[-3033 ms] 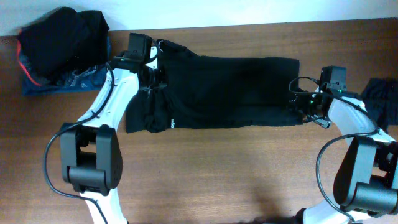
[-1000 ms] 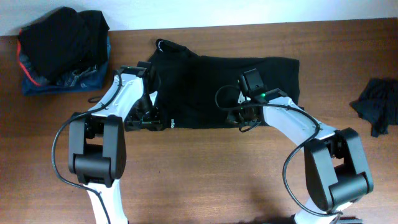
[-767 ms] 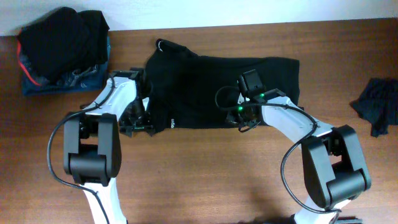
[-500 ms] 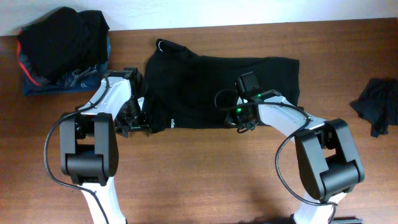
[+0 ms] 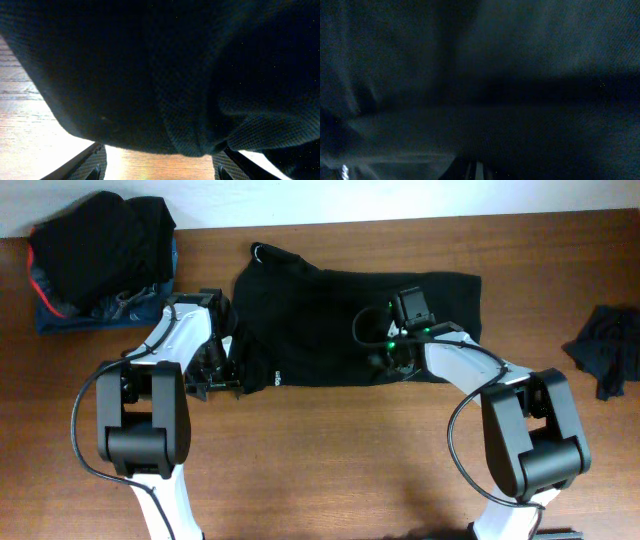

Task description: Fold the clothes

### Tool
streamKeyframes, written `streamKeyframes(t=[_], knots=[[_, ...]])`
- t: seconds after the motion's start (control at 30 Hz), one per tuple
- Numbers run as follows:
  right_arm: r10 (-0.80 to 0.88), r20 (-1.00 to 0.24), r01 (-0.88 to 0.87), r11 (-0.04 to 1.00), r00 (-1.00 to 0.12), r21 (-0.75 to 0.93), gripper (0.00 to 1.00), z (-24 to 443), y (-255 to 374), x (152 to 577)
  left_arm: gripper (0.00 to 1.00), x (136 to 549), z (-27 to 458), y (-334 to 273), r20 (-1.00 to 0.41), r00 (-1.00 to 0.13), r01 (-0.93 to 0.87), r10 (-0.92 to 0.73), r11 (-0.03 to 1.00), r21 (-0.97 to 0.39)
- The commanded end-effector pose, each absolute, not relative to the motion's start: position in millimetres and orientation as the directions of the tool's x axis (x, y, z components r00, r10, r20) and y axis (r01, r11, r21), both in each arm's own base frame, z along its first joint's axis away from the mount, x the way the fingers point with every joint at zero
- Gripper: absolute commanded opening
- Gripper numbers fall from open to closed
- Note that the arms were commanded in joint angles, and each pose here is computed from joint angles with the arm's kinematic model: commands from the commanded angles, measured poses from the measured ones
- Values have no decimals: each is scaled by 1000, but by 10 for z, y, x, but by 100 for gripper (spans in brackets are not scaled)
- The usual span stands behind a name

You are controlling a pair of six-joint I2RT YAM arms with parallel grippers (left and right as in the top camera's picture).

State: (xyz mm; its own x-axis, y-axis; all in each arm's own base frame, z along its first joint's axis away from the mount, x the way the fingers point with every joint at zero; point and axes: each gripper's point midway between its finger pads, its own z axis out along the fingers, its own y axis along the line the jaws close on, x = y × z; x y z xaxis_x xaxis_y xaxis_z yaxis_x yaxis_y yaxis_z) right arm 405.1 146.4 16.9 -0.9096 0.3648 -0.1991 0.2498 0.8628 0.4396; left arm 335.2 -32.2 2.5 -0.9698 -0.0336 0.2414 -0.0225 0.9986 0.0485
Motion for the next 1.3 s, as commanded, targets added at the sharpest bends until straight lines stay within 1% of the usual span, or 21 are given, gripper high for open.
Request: streamKeyframes(t=[0.0, 0.1, 0.17, 0.27, 0.3, 0.4, 0.43, 0.5, 0.53, 0.57, 0.63, 0.67, 0.7, 0.73, 0.8, 0.87, 1.07, 1.27], knots=[[390, -261, 243, 856, -883, 457, 11, 242, 1382, 4244, 67, 3355, 74, -292, 229, -973, -16, -28, 998, 55], [414, -348, 224, 853, -841, 472, 11, 348, 1313, 4467, 67, 3354, 74, -297, 230, -973, -17, -28, 999, 52], [422, -383, 222, 856, -822, 467, 11, 383, 1278, 4543, 67, 3354, 74, -297, 230, -973, -16, -28, 999, 52], [440, -457, 247, 872, -773, 421, 10, 424, 1135, 4670, 68, 3354, 74, -298, 230, -973, -17, -28, 999, 51], [436, -496, 266, 887, -751, 377, 10, 428, 1029, 4707, 68, 3353, 74, -298, 230, -973, -16, -28, 999, 51], [346, -536, 203, 929, -770, 309, 10, 473, 903, 4723, 66, 3355, 79, -298, 229, -973, -17, -28, 999, 51], [347, -531, 211, 930, -773, 300, 10, 508, 841, 4710, 65, 3358, 89, -298, 226, -974, -17, -28, 999, 51], [375, -517, 251, 922, -769, 295, 10, 653, 657, 4684, 62, 3400, 179, -302, 196, -980, -19, -27, 999, 47], [402, -496, 288, 912, -769, 292, 11, 823, 483, 4632, 62, 3479, 345, -313, 141, -990, -20, -26, 999, 40], [401, -491, 290, 913, -773, 288, 11, 872, 442, 4612, 62, 3513, 427, -320, 115, -993, -20, -24, 999, 37], [391, -455, 303, 918, -800, 256, 14, 1107, 240, 4469, 62, 3590, 739, -357, 20, -1000, -15, -16, 1000, 25], [388, -430, 314, 920, -815, 236, 15, 1190, 163, 4373, 62, 3601, 878, -391, -21, -1000, -9, -8, 1000, 16], [376, -370, 323, 925, -849, 200, 16, 1283, 68, 4172, 62, 3593, 1136, -527, -91, -996, 17, 14, 1000, -26], [372, -337, 325, 927, -865, 188, 17, 1293, 45, 4081, 62, 3581, 1207, -613, -109, -994, 39, 33, 998, -54], [351, -289, 315, 935, -891, 164, 19, 1255, 45, 3953, 62, 3530, 1320, -861, -132, -988, 101, 83, 986, -130], [332, -224, 308, 942, -916, 135, 22, 1132, 47, 3803, 62, 3472, 1326, -1073, -127, -984, 146, 125, 975, -169], [325, -70, 319, 944, -943, 85, 22, 652, 51, 3593, 63, 3377, 1184, -1422, -95, -970, 237, 223, 957, -166], [322, -3, 321, 945, -947, 63, 22, 337, 51, 3591, 63, 3371, 1182, -1435, -95, -969, 241, 227, 956, -166]])
